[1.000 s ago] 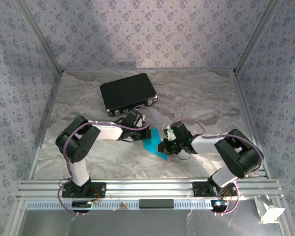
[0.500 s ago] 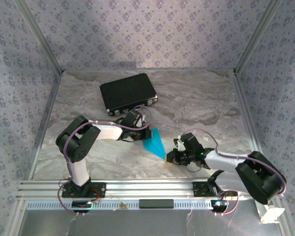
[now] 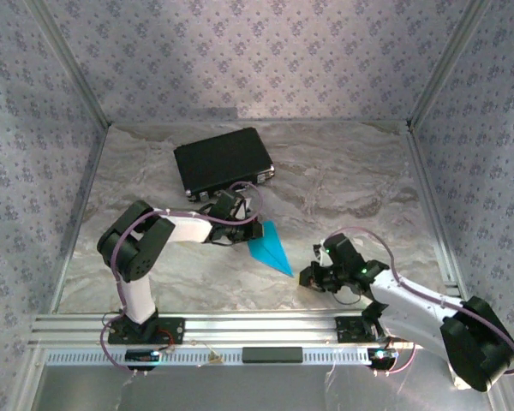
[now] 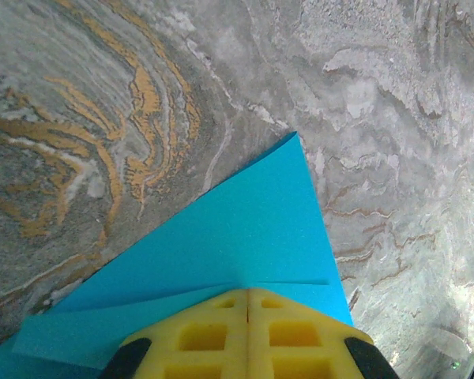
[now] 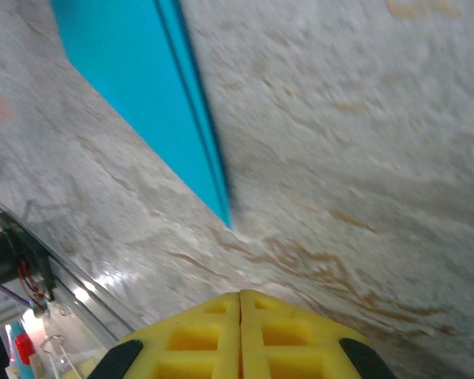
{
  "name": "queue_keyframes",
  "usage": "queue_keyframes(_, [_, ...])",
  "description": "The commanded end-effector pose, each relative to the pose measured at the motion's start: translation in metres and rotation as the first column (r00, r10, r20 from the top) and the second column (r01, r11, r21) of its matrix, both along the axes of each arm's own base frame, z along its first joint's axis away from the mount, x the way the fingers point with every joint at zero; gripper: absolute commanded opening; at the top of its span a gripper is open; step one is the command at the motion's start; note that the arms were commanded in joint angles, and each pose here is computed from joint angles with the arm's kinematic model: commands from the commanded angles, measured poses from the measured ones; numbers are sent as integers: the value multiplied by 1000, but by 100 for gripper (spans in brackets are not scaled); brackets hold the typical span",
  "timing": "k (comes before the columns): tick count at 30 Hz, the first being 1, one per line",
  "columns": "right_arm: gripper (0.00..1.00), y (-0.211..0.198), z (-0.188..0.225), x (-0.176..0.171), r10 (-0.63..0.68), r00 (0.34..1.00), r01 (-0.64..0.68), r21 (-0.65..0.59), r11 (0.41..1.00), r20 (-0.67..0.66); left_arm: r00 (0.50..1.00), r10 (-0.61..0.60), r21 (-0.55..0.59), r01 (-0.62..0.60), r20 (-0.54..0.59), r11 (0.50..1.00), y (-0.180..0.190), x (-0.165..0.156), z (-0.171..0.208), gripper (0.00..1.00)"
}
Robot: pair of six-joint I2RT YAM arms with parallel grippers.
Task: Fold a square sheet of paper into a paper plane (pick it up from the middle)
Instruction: Fourth fold the wing at the center of the table, then turn over the paper at the center of the table.
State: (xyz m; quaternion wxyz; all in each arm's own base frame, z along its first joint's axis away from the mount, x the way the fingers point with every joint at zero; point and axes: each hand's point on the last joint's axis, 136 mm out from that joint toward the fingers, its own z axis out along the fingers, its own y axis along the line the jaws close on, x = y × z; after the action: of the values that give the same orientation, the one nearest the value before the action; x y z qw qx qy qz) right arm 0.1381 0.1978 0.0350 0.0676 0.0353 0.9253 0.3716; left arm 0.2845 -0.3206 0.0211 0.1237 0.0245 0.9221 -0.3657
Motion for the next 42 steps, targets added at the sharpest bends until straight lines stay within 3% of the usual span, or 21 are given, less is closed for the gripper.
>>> queue_keyframes(1, [16,8,15,14,-11,1000,11,14,1000,3,997,52,91,-46,-62,995,22,-9,-28,0])
queue_keyframes(4, [29,12,11,21,-36,999,36,-1,999,-33,996,56,79,-50,-68,996,20,-9,-24,0])
queue_keyframes(10, [32,18,0,20,-49,994,48,-16,999,-98,993,72,62,-66,-97,996,19,-10,-23,0])
queue_keyframes(23, [31,12,-8,20,-90,990,87,-31,996,-107,993,75,26,-73,-88,997,14,-8,-9,0])
queue_keyframes(29, [29,15,-7,31,-135,987,137,17,990,-91,993,74,14,-73,-92,997,13,-9,-9,0])
queue_keyframes(42, [26,32,18,60,-106,994,101,135,986,31,992,79,-9,-80,-94,997,9,-7,-7,0])
